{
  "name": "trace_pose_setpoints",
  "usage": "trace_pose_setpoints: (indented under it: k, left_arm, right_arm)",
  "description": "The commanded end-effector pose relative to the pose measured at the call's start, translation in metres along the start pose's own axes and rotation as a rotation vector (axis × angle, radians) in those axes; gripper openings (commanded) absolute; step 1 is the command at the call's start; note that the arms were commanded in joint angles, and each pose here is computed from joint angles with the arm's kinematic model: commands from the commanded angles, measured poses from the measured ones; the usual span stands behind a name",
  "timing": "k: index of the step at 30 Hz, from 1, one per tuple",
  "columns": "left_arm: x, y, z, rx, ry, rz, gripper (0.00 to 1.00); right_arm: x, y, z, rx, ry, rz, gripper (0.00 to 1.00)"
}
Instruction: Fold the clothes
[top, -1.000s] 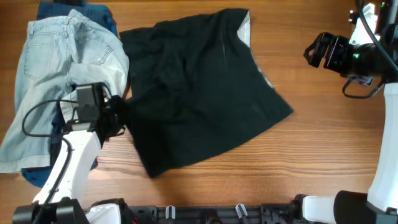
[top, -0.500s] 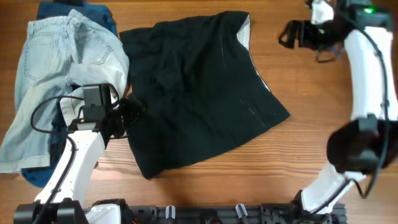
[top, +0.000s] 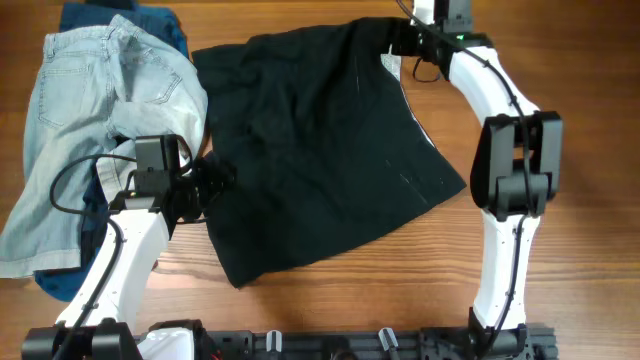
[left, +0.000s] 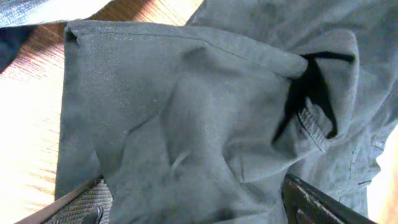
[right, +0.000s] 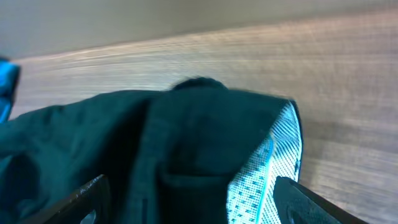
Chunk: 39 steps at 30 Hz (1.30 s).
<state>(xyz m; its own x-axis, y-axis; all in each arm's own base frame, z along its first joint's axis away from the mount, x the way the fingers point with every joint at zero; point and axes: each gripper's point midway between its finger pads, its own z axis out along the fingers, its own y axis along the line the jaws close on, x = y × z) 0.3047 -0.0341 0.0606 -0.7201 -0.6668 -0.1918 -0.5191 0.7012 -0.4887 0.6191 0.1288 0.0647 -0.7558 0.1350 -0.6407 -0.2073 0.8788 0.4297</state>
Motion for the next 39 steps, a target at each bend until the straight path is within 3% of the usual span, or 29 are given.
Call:
trace_pose_setpoints:
  k: [1, 10, 19, 21, 23, 24, 30, 39]
  left_arm:
    - [-0.007, 0.0, -0.003, -0.019, -0.036, 0.027, 0.87]
    - [-0.007, 0.0, -0.003, -0.021, -0.035, 0.027, 0.87]
    - [-0.009, 0.001, -0.003, -0.03, -0.048, 0.028, 0.88]
    - [-0.01, 0.002, -0.003, -0.032, -0.05, 0.028, 0.88]
    - [-0.01, 0.001, -0.003, -0.03, -0.052, 0.028, 0.88]
    - [-0.011, 0.001, -0.003, -0.027, -0.055, 0.03, 0.88]
    - [-0.012, 0.0, -0.003, -0.025, -0.058, 0.031, 0.88]
    - [-0.012, 0.0, -0.003, -0.024, -0.059, 0.031, 0.88]
  right_arm:
    - [0.011, -0.015, 0.015, 0.044, 0.002, 0.106, 0.84]
    - [0.012, -0.021, 0.035, 0.039, -0.047, 0.124, 0.79]
    - [-0.007, -0.012, 0.046, -0.004, -0.156, 0.174, 0.6]
    - [-0.01, -0.008, 0.047, -0.015, -0.173, 0.169, 0.47]
    - [-0.012, -0.008, 0.046, -0.019, -0.18, 0.183, 0.22]
    - [-0.013, -0.01, 0.045, -0.017, -0.181, 0.187, 0.04]
    - [-0.018, -0.049, 0.026, 0.02, -0.146, 0.235, 0.04]
    - [-0.037, -0.102, -0.025, 0.019, -0.133, 0.115, 0.04]
